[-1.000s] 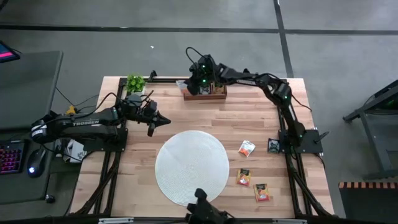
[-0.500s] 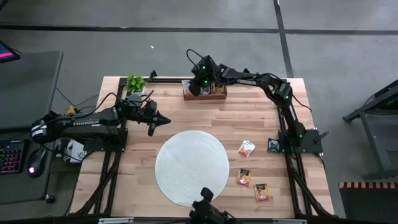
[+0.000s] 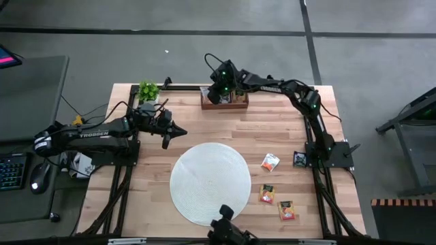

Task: Pick & Place Tea
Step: Put the white tea bag into the left section of the wooden organizer

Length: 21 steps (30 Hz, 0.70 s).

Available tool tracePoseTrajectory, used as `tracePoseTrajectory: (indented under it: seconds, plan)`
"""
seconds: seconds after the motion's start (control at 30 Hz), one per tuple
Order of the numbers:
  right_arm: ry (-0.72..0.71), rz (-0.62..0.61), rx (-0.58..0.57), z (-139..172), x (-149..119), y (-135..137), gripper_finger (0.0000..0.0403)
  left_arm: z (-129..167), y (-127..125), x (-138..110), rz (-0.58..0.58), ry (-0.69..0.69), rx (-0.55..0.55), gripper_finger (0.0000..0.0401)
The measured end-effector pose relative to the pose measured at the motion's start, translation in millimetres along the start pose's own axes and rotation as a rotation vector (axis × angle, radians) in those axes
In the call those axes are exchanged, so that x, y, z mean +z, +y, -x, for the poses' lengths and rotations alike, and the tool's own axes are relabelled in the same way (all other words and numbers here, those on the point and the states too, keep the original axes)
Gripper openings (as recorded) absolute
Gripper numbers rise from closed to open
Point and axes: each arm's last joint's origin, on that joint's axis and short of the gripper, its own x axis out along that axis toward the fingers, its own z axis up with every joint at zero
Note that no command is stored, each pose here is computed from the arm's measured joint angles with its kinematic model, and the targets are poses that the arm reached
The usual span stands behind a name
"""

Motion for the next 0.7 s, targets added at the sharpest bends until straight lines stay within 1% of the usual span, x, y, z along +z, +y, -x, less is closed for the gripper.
tracePoseTrajectory:
  seconds: [0.27,0.37,0.7]
  plan:
    - [0.056,-0.007,0.031,0.4,-5.3,1.0,0.0000,0.0,0.0,0.0,0.000,0.000,0.000,0.0000]
    - [0.074,0.010,0.038,0.5,-7.0,1.2,0.0000,0.0,0.0,0.0,0.000,0.000,0.000,0.0000]
    - [0.023,0.052,0.072,0.2,-2.0,3.1,0.0000,0.0,0.0,0.0,0.000,0.000,-0.001,0.0000]
